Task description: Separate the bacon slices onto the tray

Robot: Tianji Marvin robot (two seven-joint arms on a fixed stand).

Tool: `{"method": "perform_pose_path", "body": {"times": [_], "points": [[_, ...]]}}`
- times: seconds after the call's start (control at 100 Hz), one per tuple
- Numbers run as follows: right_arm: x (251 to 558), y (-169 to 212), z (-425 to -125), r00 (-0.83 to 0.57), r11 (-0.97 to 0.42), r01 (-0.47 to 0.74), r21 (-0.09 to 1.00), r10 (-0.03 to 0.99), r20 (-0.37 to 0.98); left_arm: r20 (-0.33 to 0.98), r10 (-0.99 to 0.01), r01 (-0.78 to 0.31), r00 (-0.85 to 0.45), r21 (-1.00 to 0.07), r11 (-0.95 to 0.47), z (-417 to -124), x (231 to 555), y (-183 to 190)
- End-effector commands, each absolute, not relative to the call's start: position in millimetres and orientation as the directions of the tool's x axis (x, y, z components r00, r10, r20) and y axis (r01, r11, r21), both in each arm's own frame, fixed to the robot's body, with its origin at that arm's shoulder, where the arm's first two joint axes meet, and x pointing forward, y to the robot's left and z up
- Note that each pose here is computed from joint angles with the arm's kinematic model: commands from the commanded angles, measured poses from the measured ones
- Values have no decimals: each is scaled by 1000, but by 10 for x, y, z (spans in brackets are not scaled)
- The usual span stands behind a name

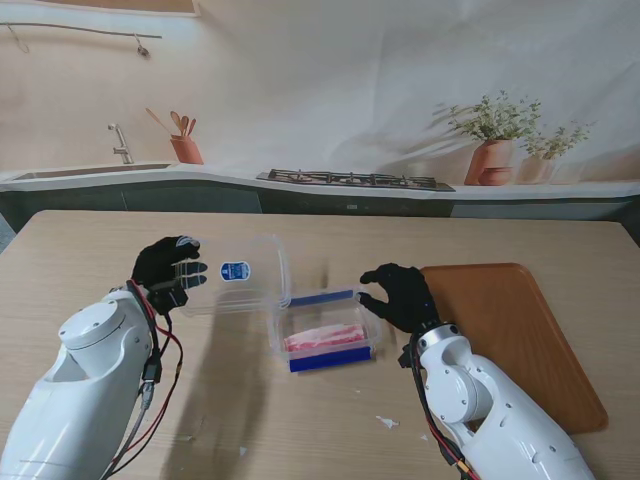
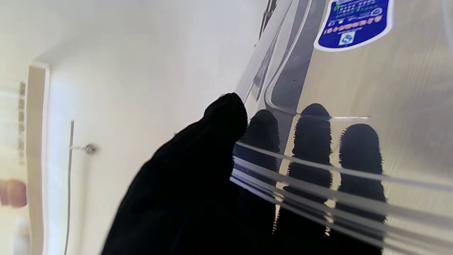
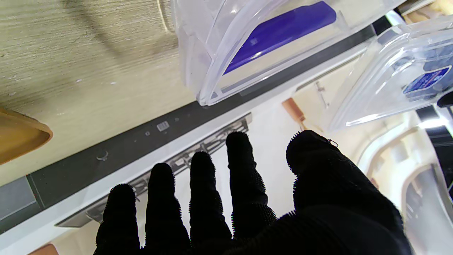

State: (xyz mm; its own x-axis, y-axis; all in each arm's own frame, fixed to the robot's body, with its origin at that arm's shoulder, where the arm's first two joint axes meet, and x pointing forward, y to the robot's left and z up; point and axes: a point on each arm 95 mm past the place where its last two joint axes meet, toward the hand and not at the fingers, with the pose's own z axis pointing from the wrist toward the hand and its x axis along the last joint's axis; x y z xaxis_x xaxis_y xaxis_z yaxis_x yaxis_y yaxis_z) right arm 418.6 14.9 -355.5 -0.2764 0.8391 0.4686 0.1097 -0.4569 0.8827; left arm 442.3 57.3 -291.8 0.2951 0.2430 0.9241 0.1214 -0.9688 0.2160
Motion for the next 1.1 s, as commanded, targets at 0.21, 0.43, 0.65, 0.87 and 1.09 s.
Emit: {"method": "perform_pose_path", "body": {"times": [0.21, 0.43, 0.65, 0.87, 1.09], "points": [[4165, 202, -3583, -275, -455, 132, 880, 836, 474, 929, 251, 234, 272, 189, -954, -3110, 4345, 899], [4166, 198, -3579, -278, -453, 133, 882, 837, 472, 908, 250, 310, 336, 144, -940, -3430, 4306, 1004], [4172, 196, -3571, -280, -458, 128, 880, 834, 475, 888, 240, 326, 393, 109, -939, -3617, 4235, 1024], [4167, 188, -3573, -274, -466, 127, 875, 832, 483, 877, 183, 306, 444, 44, -951, -3818, 4077, 1070], [4162, 190, -3570, -273, -466, 130, 875, 832, 483, 861, 8, 209, 509, -114, -971, -3934, 3929, 1180]]}}
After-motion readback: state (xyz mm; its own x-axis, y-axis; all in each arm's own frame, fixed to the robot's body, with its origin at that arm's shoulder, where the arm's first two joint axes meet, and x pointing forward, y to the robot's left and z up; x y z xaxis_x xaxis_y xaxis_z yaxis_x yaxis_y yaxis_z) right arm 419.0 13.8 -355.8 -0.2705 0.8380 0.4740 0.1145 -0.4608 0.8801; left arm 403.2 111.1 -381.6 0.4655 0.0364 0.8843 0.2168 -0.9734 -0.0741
